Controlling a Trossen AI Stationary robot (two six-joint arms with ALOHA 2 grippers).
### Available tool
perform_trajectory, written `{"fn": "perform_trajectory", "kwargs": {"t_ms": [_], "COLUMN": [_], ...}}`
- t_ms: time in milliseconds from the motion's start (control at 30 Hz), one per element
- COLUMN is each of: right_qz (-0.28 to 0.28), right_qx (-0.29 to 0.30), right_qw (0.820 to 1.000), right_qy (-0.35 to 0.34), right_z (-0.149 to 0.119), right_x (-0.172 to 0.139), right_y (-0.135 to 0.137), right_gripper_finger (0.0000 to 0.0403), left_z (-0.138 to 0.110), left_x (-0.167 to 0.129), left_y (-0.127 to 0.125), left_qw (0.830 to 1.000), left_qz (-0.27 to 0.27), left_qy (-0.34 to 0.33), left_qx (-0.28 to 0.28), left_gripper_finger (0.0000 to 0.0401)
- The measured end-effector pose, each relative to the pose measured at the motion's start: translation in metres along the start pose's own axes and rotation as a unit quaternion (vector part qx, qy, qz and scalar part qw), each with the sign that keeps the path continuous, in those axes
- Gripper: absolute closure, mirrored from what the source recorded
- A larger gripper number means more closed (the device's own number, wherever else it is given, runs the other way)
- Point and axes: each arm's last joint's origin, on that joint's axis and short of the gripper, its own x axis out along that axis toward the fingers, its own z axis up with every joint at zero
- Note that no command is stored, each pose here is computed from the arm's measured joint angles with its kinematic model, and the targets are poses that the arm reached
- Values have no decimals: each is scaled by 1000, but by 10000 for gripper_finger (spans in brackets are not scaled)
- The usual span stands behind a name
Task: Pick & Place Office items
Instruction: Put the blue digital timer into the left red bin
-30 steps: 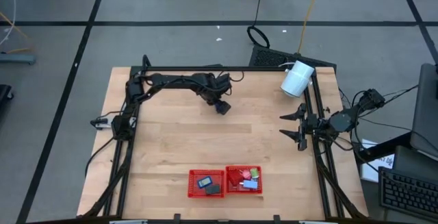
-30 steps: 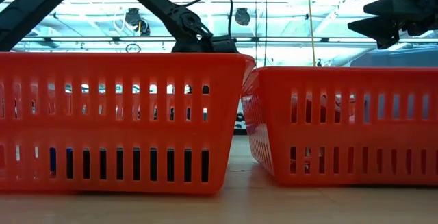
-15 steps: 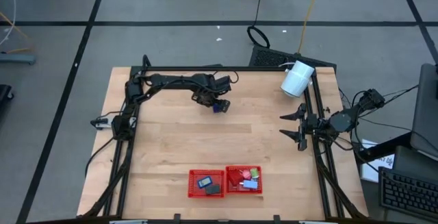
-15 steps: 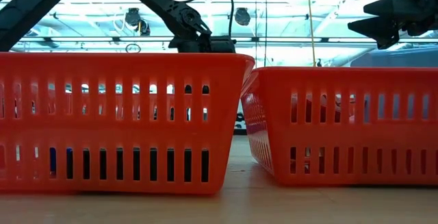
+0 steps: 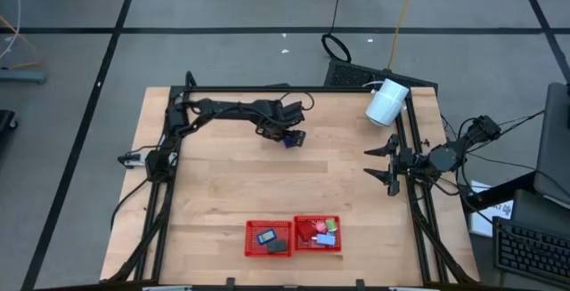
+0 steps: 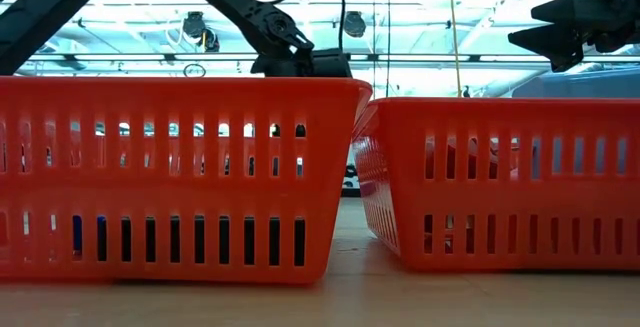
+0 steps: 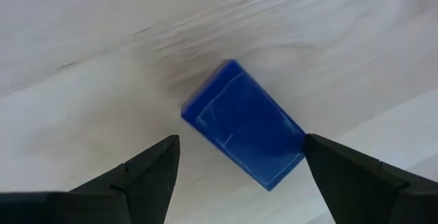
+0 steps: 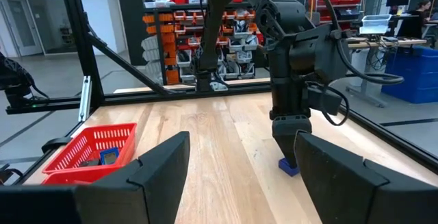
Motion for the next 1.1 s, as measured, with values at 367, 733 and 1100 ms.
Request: {"fn": "perform_trajectory", "kwargs": {"t_ms": [367,733,1100], "right_qz": [0,0,0], "right_qx": [0,0,0], "right_qw": [1000,1000,1000], "right_qy": [0,0,0], "right_z": [0,0,0], "right_x": [0,0,0], "right_y": [0,0,0], "right_gripper_finger": [149,149,149], "left_z": [2,0,3], "left_x": [-4,-6,-7], "left_y": [-7,-27,-24], "left_qw": [999,994,997], "left_qz": [-19,-68,-53], "left_qy": [5,-46,-60], "left_qx": [-31,76,22], "left_gripper_finger": [87,87,87]}}
